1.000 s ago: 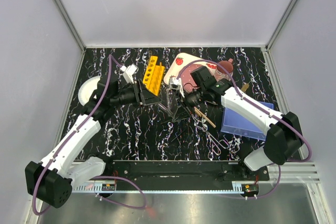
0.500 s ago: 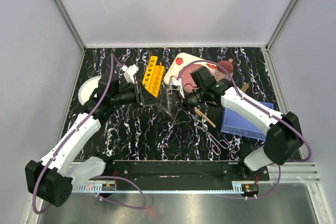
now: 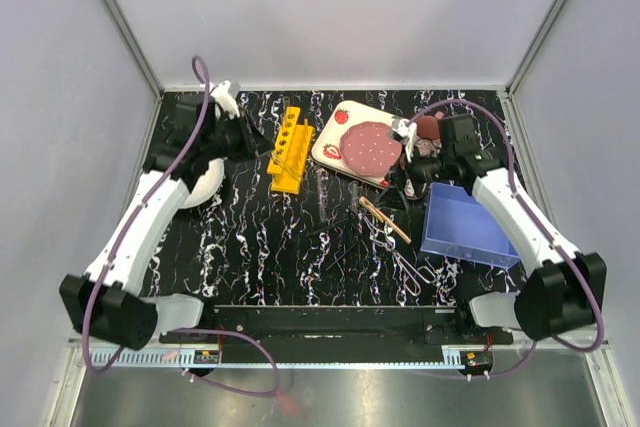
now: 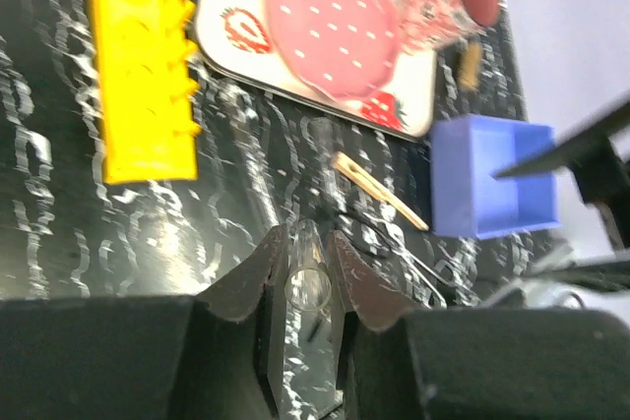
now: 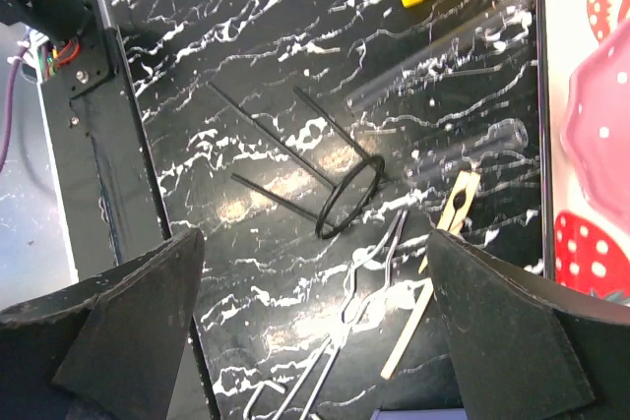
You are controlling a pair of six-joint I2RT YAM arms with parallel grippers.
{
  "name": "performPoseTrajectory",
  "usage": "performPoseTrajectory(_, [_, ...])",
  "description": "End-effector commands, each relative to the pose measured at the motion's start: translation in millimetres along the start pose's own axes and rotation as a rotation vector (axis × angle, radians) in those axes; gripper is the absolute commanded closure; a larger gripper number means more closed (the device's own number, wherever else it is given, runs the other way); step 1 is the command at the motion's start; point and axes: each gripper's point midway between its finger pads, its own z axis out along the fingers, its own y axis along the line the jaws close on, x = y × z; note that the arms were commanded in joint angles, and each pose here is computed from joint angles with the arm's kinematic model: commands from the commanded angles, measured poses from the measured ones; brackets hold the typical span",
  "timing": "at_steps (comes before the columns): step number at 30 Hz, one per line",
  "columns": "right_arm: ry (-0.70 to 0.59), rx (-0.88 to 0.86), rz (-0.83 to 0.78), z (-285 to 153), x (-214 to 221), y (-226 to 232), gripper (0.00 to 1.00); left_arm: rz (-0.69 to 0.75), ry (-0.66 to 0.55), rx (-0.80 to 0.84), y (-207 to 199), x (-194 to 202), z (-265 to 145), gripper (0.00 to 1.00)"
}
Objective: Organize the chemistry lab equipment
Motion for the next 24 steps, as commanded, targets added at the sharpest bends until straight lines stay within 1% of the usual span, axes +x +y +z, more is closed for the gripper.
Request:
performPoseTrajectory(1, [-0.041, 0.065, -0.074, -18, 14, 1, 0.0, 0.113, -0.09, -0.181, 31, -48, 13, 0.92])
performPoseTrajectory(2, [-0.051, 0.089, -0.033, -24, 28, -6, 0.0, 0.125, -0.121, -0.216, 34, -64, 14, 0.92])
performPoseTrajectory(3, [-0.076, 0.107, -0.049, -30, 26, -7, 0.0, 0.137, -0.109, -0.248, 44, -68, 24, 0.92])
performPoseTrajectory(5, [-0.085, 0.136, -0.033, -37, 32, -13, 0.0, 0.156, -0.144, -0.295, 50, -87, 28, 0.91])
performPoseTrajectory(6, [-0.082, 0.147, -0.028, -38, 34, -17, 0.0, 0.167, -0.13, -0.317, 59, -88, 38, 0.91])
performPoseTrajectory(8, [-0.068, 0.179, -0.032, -41, 36, -25, 0.0, 0.18, -0.156, -0.333, 62, -103, 43, 0.91])
performPoseTrajectory(10, [-0.038, 0.205, -0.022, -42, 43, -31, 0.0, 0.188, -0.143, -0.354, 72, -107, 56, 0.91])
performPoseTrajectory(11, [-0.029, 0.211, -0.029, -41, 45, -34, 0.0, 0.195, -0.159, -0.365, 74, -116, 57, 0.91])
performPoseTrajectory(13, [-0.017, 0.222, -0.027, -42, 49, -36, 0.0, 0.194, -0.148, -0.384, 82, -119, 66, 0.91])
performPoseTrajectory(16, [-0.007, 0.221, -0.027, -40, 52, -37, 0.0, 0.194, -0.163, -0.388, 85, -132, 72, 0.91])
performPoseTrajectory(24, [0.013, 0.235, -0.026, -39, 58, -42, 0.0, 0.174, -0.142, -0.353, 85, -132, 90, 0.91])
